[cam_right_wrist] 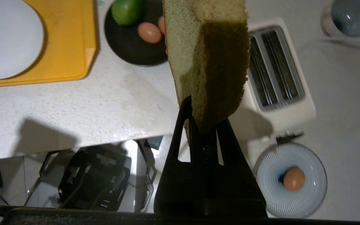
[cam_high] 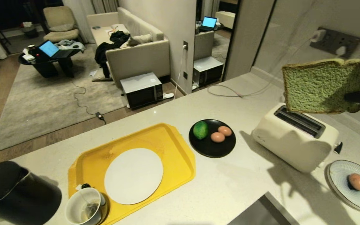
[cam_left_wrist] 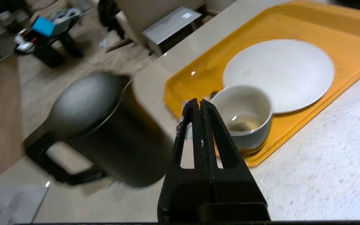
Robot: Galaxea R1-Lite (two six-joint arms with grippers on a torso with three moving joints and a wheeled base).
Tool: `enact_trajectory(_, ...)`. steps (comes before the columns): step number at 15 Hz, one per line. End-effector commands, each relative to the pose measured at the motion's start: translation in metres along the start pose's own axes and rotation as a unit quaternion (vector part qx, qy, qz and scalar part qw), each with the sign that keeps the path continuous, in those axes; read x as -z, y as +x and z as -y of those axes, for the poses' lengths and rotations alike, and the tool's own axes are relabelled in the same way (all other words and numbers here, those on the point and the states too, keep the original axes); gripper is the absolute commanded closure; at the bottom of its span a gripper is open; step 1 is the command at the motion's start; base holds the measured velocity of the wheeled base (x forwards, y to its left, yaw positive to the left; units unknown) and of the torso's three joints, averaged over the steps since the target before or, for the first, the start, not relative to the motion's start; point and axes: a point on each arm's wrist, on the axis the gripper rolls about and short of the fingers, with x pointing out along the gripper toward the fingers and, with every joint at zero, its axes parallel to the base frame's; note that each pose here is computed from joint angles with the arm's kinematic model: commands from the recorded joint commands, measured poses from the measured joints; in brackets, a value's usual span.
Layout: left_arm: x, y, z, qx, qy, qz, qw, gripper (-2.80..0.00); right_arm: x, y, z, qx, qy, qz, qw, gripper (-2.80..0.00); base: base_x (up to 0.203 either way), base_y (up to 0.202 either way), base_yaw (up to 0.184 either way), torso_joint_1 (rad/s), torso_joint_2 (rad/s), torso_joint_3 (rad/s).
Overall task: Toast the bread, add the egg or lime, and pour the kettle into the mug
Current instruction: Put the bread slices in the toaster
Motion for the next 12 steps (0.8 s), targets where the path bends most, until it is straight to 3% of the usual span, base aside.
enact_trajectory(1, 0.000, 0.000, 0.000, 0.000, 0.001, 0.000, 1.0000, 0.00, 0.000, 0.002, 0.000, -0.001, 0.000, -0.004, 1.000, 0.00, 0.000, 0.011, -0.174, -0.002, 0.00, 0.007)
enact_trajectory(6, 0.000, 0.000, 0.000, -0.001, 0.001, 0.001, 1.0000, 0.00, 0.002, 0.006, -0.001, -0.005, -0.006, -0.013, 1.000, 0.00, 0.001, 0.005, -0.134, 0.003, 0.00, 0.002)
enact_trajectory(12, 0.000, 0.000, 0.000, 0.000, 0.001, 0.000, 1.0000, 0.00, -0.001, 0.022, 0.000, 0.001, -0.073, -0.031, 0.997, 0.00, 0.000, 0.000, 0.000, 0.000, 0.00, 0.000)
